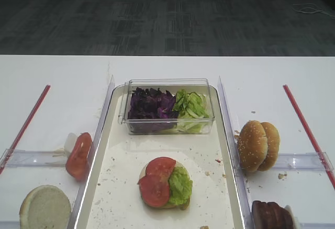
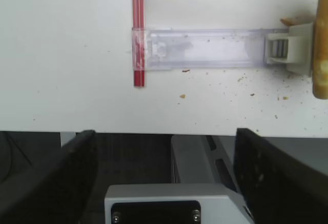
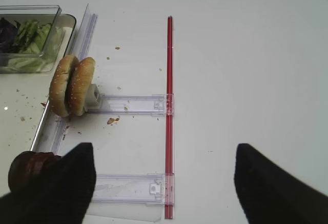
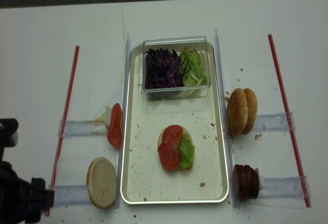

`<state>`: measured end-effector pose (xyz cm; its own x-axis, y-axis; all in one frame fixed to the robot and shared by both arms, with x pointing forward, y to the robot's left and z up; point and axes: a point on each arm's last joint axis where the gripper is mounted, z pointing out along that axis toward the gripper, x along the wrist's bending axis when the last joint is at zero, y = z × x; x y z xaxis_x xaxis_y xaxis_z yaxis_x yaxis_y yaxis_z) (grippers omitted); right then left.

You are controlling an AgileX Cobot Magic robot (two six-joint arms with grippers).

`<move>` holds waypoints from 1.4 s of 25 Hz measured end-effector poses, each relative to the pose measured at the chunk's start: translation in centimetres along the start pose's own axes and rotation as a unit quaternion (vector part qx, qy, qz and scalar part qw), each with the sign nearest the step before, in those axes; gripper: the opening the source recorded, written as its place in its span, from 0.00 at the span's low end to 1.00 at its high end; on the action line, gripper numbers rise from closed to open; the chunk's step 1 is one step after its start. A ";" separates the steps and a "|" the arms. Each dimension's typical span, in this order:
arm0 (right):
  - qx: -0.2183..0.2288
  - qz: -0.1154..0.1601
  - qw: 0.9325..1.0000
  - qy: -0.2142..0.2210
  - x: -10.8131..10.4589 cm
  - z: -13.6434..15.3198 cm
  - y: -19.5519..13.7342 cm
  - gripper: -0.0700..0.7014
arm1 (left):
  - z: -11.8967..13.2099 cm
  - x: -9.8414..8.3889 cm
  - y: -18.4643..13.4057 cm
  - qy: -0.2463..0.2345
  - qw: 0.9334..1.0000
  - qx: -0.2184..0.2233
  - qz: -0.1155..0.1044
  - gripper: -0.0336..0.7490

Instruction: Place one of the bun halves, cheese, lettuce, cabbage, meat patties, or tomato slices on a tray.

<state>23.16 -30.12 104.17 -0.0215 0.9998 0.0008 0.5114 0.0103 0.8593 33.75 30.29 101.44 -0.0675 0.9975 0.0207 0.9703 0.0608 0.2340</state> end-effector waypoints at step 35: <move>0.000 0.000 1.000 -0.001 0.0 0.0 0.0 0.85 | -5.2 0.6 -10.1 -0.045 0.929 -0.366 0.010 0.67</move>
<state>23.16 -30.14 104.17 -0.0205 0.9998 -0.0007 0.5114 0.0111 0.8593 22.72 30.12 104.11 0.0015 0.9991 -0.0418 0.5505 0.0341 0.8341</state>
